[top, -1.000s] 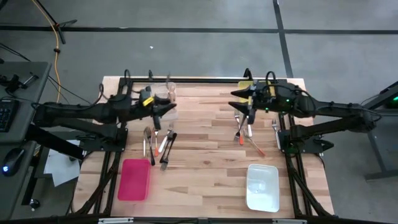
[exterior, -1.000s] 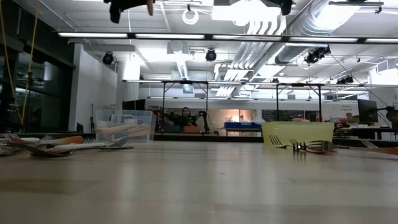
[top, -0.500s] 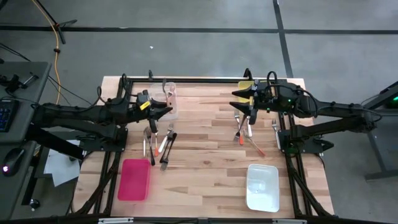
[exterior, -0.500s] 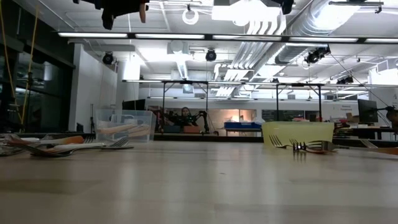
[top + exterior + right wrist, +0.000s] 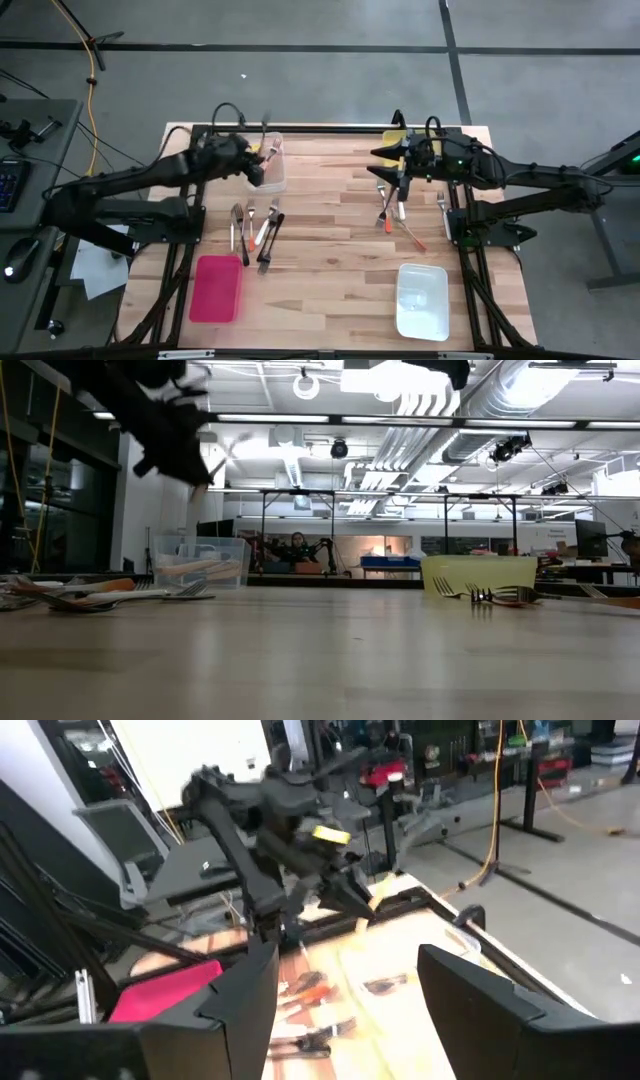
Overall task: Sort silverware by color (type)
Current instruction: Put the orange fork into the transparent bin, then put the orange-white fork into the red bin
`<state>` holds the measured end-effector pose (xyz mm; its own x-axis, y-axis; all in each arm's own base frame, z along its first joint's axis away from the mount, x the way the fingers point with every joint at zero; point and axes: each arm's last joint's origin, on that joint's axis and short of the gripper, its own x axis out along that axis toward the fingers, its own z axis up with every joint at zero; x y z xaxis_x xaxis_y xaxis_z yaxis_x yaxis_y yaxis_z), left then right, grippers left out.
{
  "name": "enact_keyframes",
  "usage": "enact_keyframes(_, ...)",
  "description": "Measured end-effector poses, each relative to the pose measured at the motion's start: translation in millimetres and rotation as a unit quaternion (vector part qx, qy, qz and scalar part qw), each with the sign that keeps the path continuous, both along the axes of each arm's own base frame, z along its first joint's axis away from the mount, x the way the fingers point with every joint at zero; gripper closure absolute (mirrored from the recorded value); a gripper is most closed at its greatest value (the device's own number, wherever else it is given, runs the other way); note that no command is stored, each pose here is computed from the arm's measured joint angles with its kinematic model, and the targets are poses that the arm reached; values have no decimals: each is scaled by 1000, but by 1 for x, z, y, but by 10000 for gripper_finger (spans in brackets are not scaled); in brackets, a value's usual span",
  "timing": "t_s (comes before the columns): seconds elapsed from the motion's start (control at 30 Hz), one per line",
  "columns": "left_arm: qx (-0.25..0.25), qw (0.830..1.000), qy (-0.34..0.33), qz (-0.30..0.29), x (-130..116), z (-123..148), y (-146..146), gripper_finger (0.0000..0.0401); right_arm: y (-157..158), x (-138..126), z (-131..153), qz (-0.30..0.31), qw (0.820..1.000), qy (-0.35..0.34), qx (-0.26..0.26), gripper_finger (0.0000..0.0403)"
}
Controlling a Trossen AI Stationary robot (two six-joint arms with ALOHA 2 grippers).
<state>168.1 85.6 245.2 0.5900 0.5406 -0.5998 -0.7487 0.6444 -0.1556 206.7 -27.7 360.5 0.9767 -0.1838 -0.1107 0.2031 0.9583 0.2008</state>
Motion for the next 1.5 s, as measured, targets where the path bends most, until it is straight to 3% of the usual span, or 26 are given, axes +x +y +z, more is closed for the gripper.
enact_keyframes(0.2,-65,994,80,26,10,-34,24,350,-1,11,-9,-4,999,20,29,178)
enact_keyframes(0.47,-114,981,153,31,20,-67,33,350,-2,18,-17,-4,998,43,36,178)
enact_keyframes(1.0,-144,972,173,71,24,-81,35,348,-2,18,-16,-4,999,39,34,178)
enact_keyframes(1.27,-157,970,169,79,23,-83,35,244,-2,18,-16,-4,999,39,34,178)
enact_keyframes(1.5,-158,973,153,72,22,-78,34,220,-2,18,-16,-3,999,40,30,178)
